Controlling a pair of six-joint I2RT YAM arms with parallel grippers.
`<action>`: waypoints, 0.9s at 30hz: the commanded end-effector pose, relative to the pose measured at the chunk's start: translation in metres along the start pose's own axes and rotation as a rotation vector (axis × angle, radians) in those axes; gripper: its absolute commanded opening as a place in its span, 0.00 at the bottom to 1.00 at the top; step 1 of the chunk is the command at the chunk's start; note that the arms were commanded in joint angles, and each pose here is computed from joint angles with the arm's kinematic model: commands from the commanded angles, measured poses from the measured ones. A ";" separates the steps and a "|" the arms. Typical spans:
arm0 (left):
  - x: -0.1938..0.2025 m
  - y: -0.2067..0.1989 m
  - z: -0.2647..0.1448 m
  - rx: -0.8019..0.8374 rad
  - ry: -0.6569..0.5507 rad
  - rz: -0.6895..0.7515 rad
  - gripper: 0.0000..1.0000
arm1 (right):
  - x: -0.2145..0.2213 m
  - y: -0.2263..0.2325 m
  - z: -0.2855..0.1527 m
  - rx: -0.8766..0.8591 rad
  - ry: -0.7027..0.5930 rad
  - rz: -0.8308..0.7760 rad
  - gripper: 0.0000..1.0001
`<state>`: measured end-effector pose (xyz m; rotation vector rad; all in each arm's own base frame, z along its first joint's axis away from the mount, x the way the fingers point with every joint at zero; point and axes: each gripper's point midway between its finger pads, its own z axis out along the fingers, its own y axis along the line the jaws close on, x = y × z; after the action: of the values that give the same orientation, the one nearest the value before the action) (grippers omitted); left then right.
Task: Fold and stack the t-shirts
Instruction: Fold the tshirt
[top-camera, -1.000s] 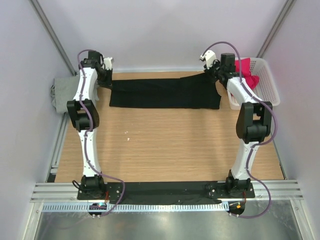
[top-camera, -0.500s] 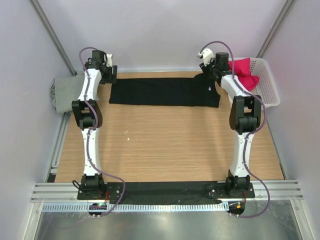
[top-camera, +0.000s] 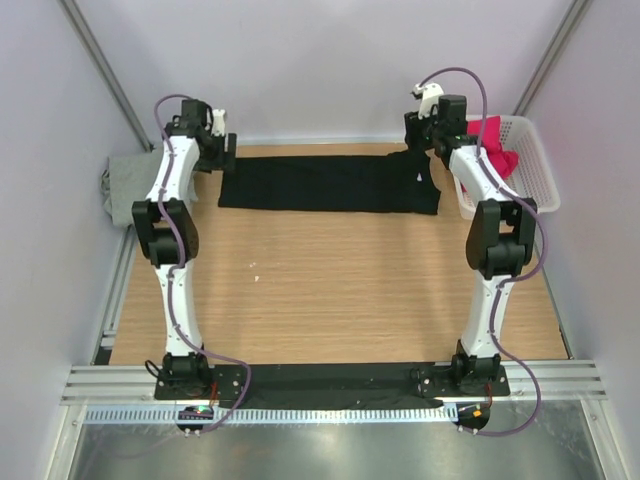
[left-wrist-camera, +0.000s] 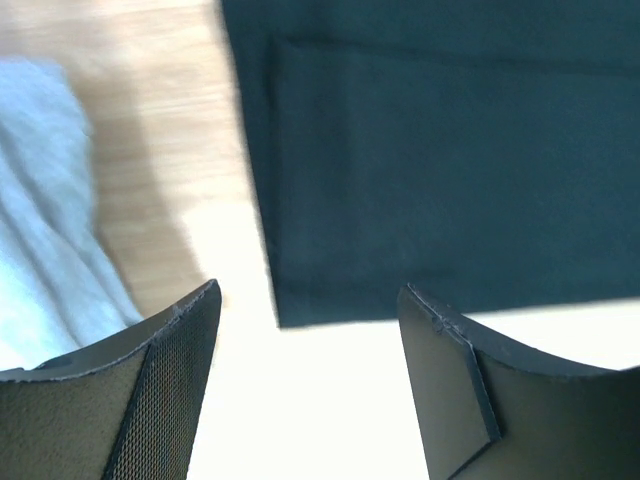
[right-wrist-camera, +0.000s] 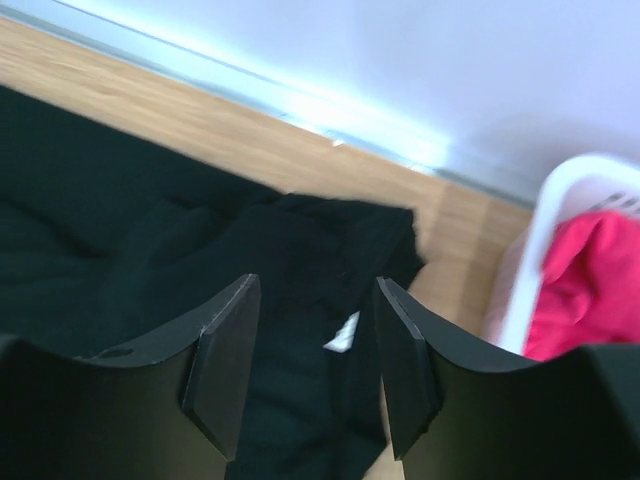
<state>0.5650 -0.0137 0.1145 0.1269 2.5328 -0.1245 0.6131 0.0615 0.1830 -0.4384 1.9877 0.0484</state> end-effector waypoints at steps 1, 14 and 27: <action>-0.008 -0.024 -0.028 0.118 -0.042 0.006 0.72 | -0.012 0.032 -0.031 -0.099 0.010 0.250 0.56; 0.020 -0.056 0.028 0.242 0.055 0.003 0.71 | 0.081 0.057 0.015 -0.140 0.231 0.388 0.59; 0.070 -0.034 0.043 0.126 0.204 0.018 0.70 | 0.109 0.058 0.044 -0.139 0.321 0.416 0.59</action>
<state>0.5397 -0.0593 0.0311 0.2259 2.7011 -0.3406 0.5815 0.0920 0.0470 -0.1248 2.3933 0.3991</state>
